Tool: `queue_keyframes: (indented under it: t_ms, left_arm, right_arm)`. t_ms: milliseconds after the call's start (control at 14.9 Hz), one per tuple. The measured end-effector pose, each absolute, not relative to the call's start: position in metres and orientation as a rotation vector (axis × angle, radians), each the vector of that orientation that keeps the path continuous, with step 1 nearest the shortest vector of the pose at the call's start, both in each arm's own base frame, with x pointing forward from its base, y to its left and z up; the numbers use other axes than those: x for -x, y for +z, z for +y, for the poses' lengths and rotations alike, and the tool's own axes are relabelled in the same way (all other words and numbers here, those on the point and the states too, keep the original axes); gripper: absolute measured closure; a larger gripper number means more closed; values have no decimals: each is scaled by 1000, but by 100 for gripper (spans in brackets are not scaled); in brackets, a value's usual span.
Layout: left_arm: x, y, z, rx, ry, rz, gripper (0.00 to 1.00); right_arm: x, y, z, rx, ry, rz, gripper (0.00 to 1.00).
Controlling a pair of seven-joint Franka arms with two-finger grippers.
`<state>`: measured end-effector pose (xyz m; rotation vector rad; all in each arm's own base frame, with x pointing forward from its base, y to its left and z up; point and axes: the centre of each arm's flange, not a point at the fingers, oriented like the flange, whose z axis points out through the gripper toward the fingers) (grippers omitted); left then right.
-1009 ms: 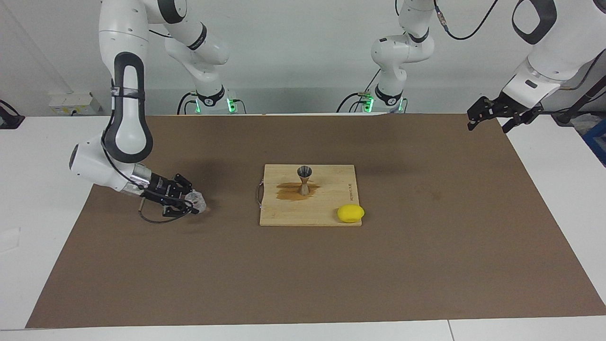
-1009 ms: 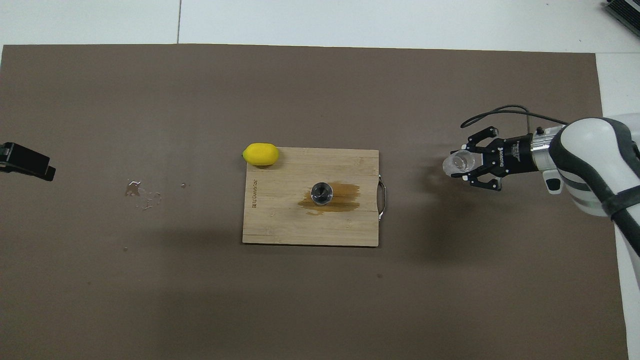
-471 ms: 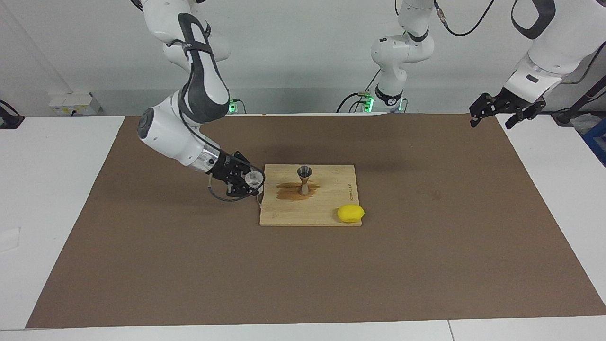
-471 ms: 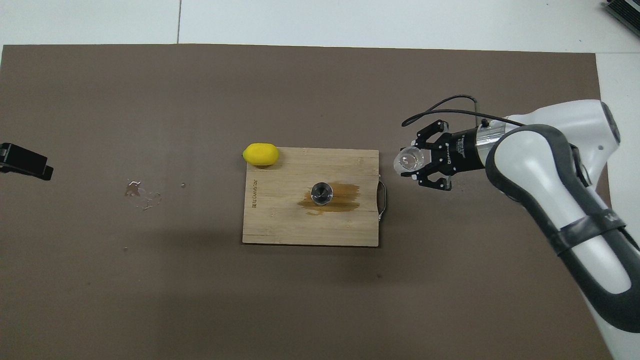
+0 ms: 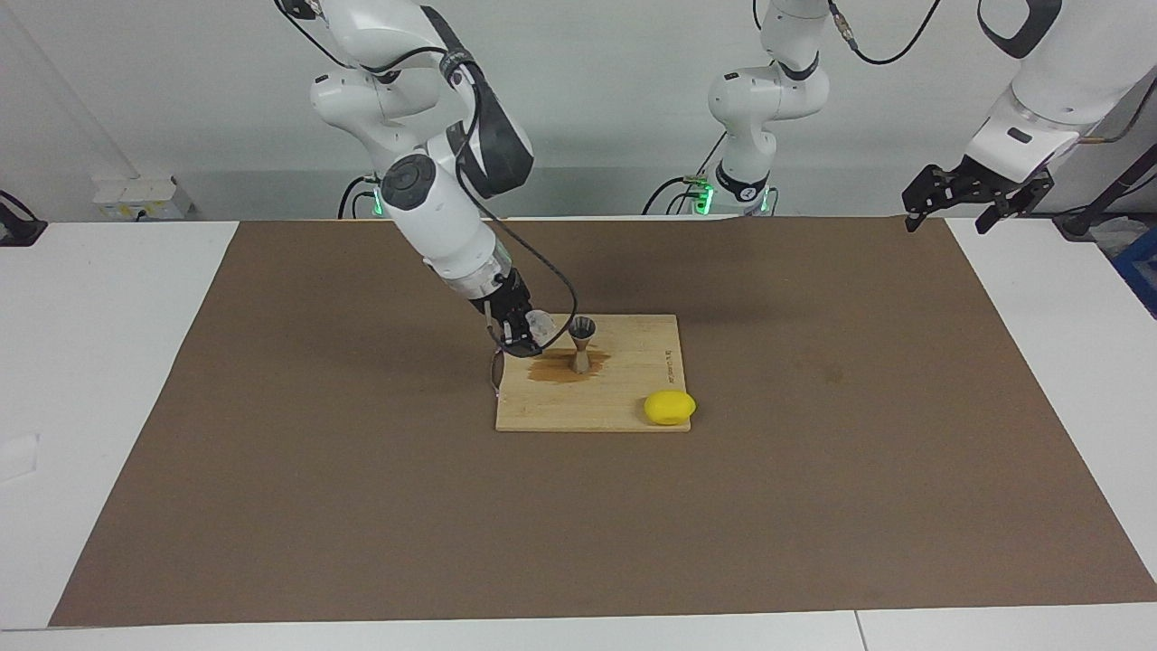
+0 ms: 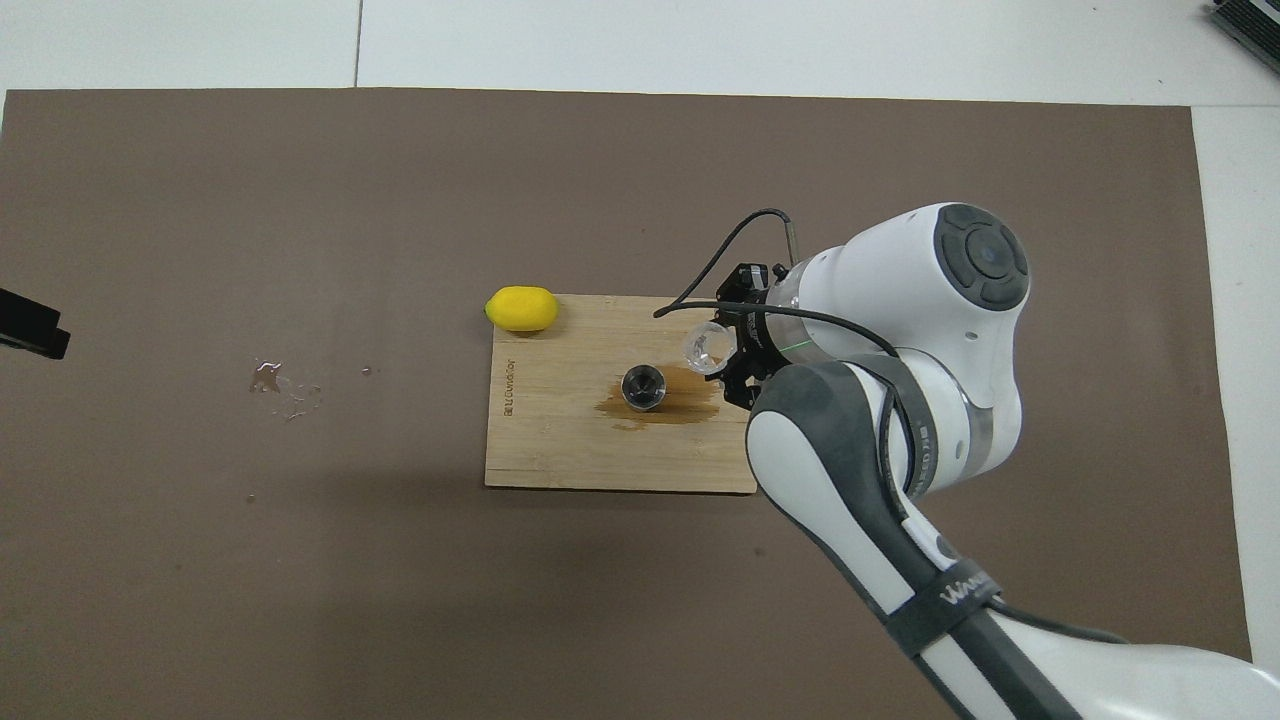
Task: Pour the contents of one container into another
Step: 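Carry the clear glass with the right gripper over the cup, then tilt the clear glass with the right gripper to pour into the cup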
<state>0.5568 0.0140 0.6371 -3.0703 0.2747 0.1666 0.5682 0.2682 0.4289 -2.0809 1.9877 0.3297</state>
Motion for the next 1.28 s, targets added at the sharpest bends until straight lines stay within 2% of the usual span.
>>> queue_keyframes:
  t_ms: [336, 1278]
  left_arm:
    - [-564, 638, -10, 3056, 135, 337, 0]
    - [-557, 620, -9, 3053, 204, 335, 0]
  right_arm:
    - [-561, 434, 294, 2122, 215, 2020, 49]
    - [-537, 435, 340, 2332, -98, 1910, 49]
